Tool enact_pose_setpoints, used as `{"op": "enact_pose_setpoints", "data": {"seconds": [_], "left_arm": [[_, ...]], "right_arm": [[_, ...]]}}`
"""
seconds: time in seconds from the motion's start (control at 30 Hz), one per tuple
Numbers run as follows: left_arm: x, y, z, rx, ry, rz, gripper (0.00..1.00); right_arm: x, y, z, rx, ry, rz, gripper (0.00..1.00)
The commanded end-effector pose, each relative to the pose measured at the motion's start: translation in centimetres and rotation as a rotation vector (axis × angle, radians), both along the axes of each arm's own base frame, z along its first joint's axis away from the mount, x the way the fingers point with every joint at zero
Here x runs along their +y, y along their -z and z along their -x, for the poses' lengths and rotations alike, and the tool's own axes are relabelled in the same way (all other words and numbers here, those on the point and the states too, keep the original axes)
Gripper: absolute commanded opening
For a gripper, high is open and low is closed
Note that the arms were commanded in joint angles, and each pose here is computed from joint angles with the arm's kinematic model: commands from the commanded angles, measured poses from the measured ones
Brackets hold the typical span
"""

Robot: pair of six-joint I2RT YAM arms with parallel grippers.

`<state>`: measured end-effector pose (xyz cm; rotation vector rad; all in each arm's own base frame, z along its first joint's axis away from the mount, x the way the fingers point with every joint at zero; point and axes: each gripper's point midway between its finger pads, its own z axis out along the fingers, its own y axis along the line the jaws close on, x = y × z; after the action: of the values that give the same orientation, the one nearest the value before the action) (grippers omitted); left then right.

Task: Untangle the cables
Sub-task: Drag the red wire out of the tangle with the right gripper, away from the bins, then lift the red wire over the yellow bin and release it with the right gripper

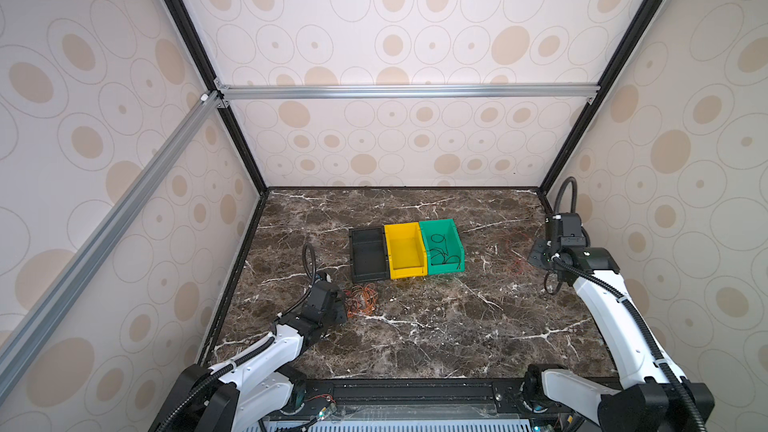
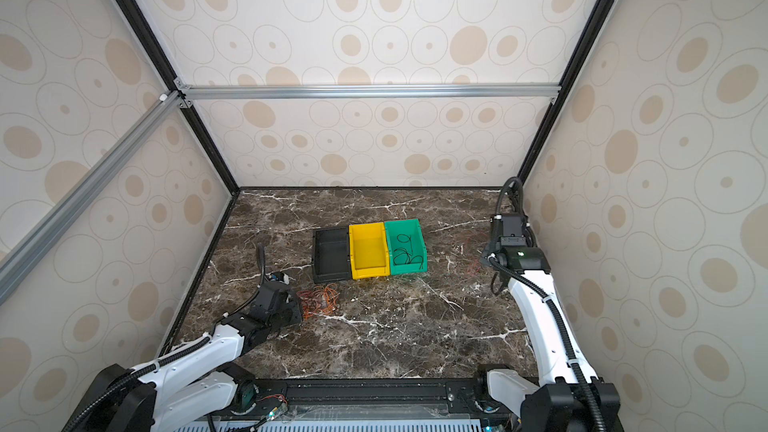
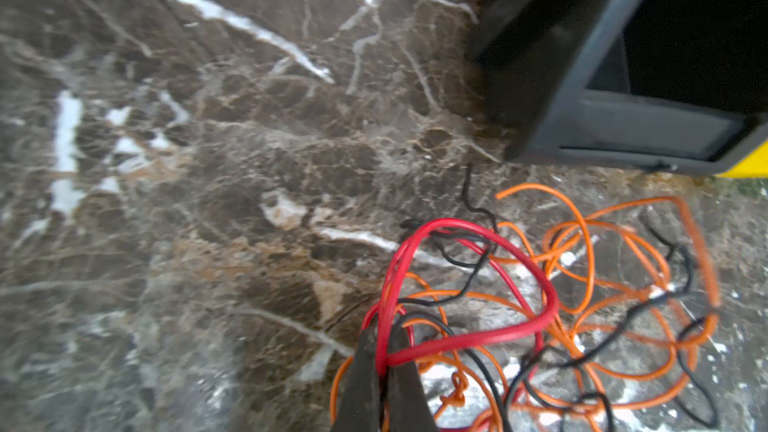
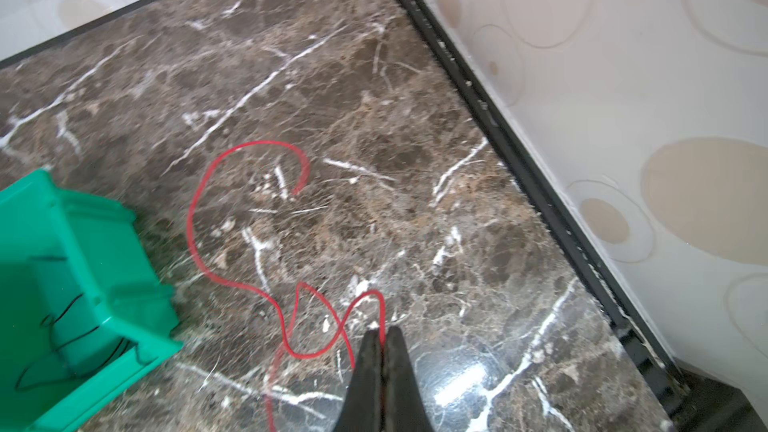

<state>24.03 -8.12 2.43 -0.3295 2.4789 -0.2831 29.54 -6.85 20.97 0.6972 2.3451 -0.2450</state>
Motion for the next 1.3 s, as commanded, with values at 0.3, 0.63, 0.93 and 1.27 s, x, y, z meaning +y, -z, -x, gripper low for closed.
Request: {"op": "enact_pose_setpoints", "data": {"seconds": [0.3,0.63,0.93,1.27], "left_arm": [[-1.5,-0.4,-0.3,0.003,0.044,0.110,0.00],[-3.8,-2.0,-1.0,-0.042,0.147,0.184,0.00],[-5.5,-2.7,-1.0,-0.074,0.198,0.215,0.00],[-6.5,-2.7,-0.6,-0.089,0.224,0.233,0.00]], "right_arm": [[5.2,-0.2,-2.1,-0.103,-0.181,-0.292,0.01],[13.9,-4.4,-3.5,-0.171,-0.502,-0.467,0.02],[25.1,-7.1,-5.4,-0.167,-0.796,-0.544,0.03],[32.6,-5.9,-7.9,-0.094,-0.930,-0.419,0.03]]}}
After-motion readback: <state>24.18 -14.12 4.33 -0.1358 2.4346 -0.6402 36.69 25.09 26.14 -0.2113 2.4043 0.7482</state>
